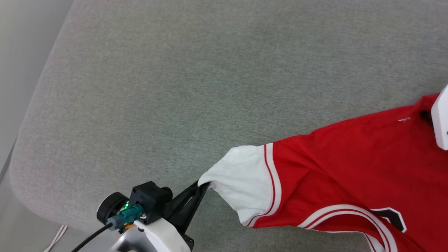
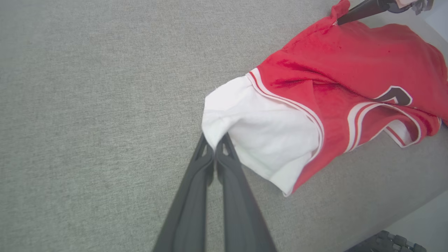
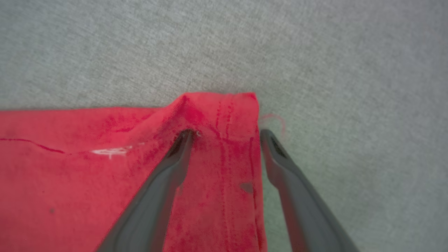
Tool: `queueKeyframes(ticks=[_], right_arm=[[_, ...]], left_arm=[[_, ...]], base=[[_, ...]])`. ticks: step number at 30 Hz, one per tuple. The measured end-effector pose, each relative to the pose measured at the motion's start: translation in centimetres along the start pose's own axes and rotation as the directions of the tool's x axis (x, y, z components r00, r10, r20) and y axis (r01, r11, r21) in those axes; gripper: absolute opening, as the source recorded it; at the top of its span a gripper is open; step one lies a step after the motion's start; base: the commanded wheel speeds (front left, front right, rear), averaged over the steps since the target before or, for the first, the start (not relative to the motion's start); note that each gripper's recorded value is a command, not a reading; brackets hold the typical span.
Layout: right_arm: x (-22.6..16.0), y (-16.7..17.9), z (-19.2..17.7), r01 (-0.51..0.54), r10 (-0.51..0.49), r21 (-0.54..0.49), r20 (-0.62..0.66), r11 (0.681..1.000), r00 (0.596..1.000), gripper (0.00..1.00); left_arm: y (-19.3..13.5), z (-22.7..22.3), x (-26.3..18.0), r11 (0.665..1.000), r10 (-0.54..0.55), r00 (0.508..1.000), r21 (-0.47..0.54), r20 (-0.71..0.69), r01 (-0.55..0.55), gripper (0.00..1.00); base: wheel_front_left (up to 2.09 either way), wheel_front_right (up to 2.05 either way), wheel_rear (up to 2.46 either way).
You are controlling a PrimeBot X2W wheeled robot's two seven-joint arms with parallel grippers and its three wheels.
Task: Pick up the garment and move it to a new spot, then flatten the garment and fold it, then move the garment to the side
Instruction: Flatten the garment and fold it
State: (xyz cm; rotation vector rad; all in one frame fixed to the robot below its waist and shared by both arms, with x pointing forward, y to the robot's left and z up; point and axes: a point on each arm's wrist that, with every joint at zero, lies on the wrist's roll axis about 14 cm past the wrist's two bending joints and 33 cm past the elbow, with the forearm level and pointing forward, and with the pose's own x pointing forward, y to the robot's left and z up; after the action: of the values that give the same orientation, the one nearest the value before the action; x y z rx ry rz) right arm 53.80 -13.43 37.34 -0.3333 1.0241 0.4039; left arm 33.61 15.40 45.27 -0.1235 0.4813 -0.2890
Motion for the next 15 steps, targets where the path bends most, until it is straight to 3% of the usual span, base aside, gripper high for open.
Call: queueKeyframes(ticks=[10, 11, 12, 13, 15], right_arm=[[2.8, 1.1, 0.1, -0.032, 0.028, -0.059, -0.071, 0.998, 0.997, 1.0], [2.8, 1.2, 0.1, -0.034, 0.029, -0.063, -0.075, 0.997, 0.997, 0.44], [2.7, 1.2, 0.0, -0.037, 0.032, -0.064, -0.078, 0.997, 0.996, 0.16], [2.7, 1.2, 0.0, -0.04, 0.035, -0.063, -0.08, 0.997, 0.996, 0.0], [2.5, 1.6, -0.1, -0.05, 0.044, -0.066, -0.087, 0.997, 0.995, 0.0]], left_arm=[[0.8, -1.1, -0.3, 0.999, 0.042, 0.999, -0.026, -0.019, -0.043, 0.0], [0.9, -1.1, -0.3, 0.999, 0.045, 0.999, -0.025, -0.018, -0.045, 0.0], [1.0, -1.1, -0.4, 0.999, 0.047, 0.999, -0.025, -0.018, -0.048, 0.0], [1.0, -1.1, -0.4, 0.998, 0.049, 0.999, -0.024, -0.017, -0.049, 0.0], [1.0, -1.1, -0.5, 0.998, 0.05, 0.999, -0.026, -0.014, -0.05, 0.0]], base=[[0.0, 0.0, 0.0], [0.0, 0.0, 0.0], [0.0, 0.0, 0.0], [0.0, 0.0, 0.0], [0.0, 0.0, 0.0]])
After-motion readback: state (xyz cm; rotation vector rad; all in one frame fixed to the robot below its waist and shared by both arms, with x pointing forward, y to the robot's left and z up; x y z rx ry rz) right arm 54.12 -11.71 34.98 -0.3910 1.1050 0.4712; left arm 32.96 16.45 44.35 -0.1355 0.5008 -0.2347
